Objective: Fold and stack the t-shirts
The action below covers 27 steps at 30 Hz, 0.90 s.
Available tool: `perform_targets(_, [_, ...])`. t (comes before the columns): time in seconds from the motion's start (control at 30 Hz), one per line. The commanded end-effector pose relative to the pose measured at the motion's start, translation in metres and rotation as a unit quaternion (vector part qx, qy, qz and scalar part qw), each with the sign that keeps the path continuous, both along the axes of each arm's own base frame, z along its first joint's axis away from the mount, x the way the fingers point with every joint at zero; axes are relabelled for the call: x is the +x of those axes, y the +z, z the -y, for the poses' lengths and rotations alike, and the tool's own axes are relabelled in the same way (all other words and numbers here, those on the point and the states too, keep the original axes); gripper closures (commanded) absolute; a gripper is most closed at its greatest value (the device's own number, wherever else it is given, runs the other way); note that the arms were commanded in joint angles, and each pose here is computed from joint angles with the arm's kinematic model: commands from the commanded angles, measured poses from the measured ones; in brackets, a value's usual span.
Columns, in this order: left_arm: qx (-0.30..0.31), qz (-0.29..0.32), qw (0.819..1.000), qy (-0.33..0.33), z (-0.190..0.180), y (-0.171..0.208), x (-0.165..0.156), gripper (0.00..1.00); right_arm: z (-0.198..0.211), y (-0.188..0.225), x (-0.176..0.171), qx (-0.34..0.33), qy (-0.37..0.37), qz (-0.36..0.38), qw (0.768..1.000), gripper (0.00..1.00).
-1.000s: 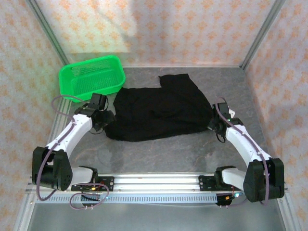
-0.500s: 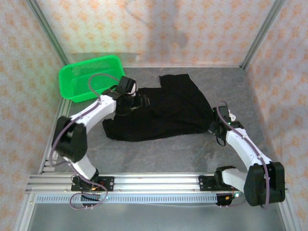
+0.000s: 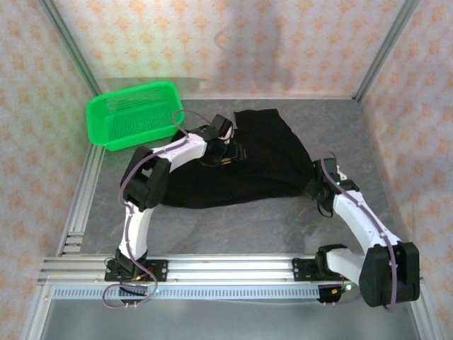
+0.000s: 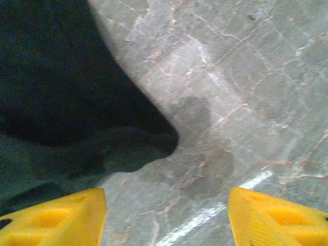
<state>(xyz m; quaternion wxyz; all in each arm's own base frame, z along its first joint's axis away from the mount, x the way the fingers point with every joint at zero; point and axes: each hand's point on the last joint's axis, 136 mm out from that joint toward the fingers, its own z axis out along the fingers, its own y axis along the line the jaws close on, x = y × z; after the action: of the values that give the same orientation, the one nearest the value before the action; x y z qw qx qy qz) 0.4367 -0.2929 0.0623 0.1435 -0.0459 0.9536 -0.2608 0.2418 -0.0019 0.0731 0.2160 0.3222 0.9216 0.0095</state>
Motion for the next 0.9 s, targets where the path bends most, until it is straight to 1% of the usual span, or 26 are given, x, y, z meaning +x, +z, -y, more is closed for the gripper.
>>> perform_targets(0.0, [0.031, 0.010, 0.999, 0.002, -0.002, 0.007, 0.004, 0.44, -0.020, 0.033, 0.017, 0.056, 0.023, 0.046, 0.997, 0.29])
perform_targets(0.03, [0.025, 0.016, 1.000, 0.000, 0.000, 0.011, 0.003, 0.44, -0.028, 0.045, 0.023, 0.073, 0.034, 0.062, 0.995, 0.25])
perform_targets(0.1, [0.011, 0.037, 0.999, 0.000, 0.000, 0.025, 0.002, 0.43, -0.040, 0.065, 0.035, 0.098, 0.054, 0.089, 0.990, 0.14])
perform_targets(0.13, [0.003, 0.051, 0.999, 0.001, -0.001, 0.035, 0.001, 0.42, -0.047, 0.075, 0.042, 0.111, 0.065, 0.101, 0.987, 0.13])
perform_targets(0.23, [-0.010, 0.083, 0.997, 0.008, -0.011, 0.060, -0.005, 0.39, -0.069, 0.091, 0.064, 0.140, 0.100, 0.112, 0.979, 0.13])
perform_targets(0.3, [-0.019, 0.102, 0.994, 0.029, -0.028, 0.079, -0.008, 0.37, -0.086, 0.087, 0.084, 0.150, 0.128, 0.097, 0.976, 0.13])
perform_targets(0.37, [-0.013, 0.107, 0.992, 0.057, -0.051, 0.084, -0.009, 0.35, -0.098, 0.076, 0.102, 0.150, 0.149, 0.073, 0.975, 0.14])
perform_targets(0.43, [0.008, 0.099, 0.992, 0.082, -0.078, 0.079, -0.011, 0.34, -0.108, 0.063, 0.122, 0.149, 0.162, 0.055, 0.974, 0.16])
perform_targets(0.5, [0.027, 0.075, 0.991, 0.106, -0.105, 0.065, -0.014, 0.34, -0.114, 0.044, 0.138, 0.151, 0.165, 0.029, 0.974, 0.19])
perform_targets(0.6, [0.046, 0.064, 0.988, 0.133, -0.134, 0.051, -0.017, 0.34, -0.125, 0.029, 0.158, 0.147, 0.176, 0.008, 0.973, 0.23])
perform_targets(0.73, [0.068, 0.044, 0.985, 0.150, -0.158, 0.030, -0.025, 0.35, -0.123, 0.005, 0.171, 0.123, 0.168, -0.022, 0.978, 0.29])
perform_targets(0.87, [0.071, 0.028, 0.982, 0.173, -0.173, 0.013, -0.035, 0.36, -0.130, -0.013, 0.181, 0.133, 0.162, -0.025, 0.977, 0.38])
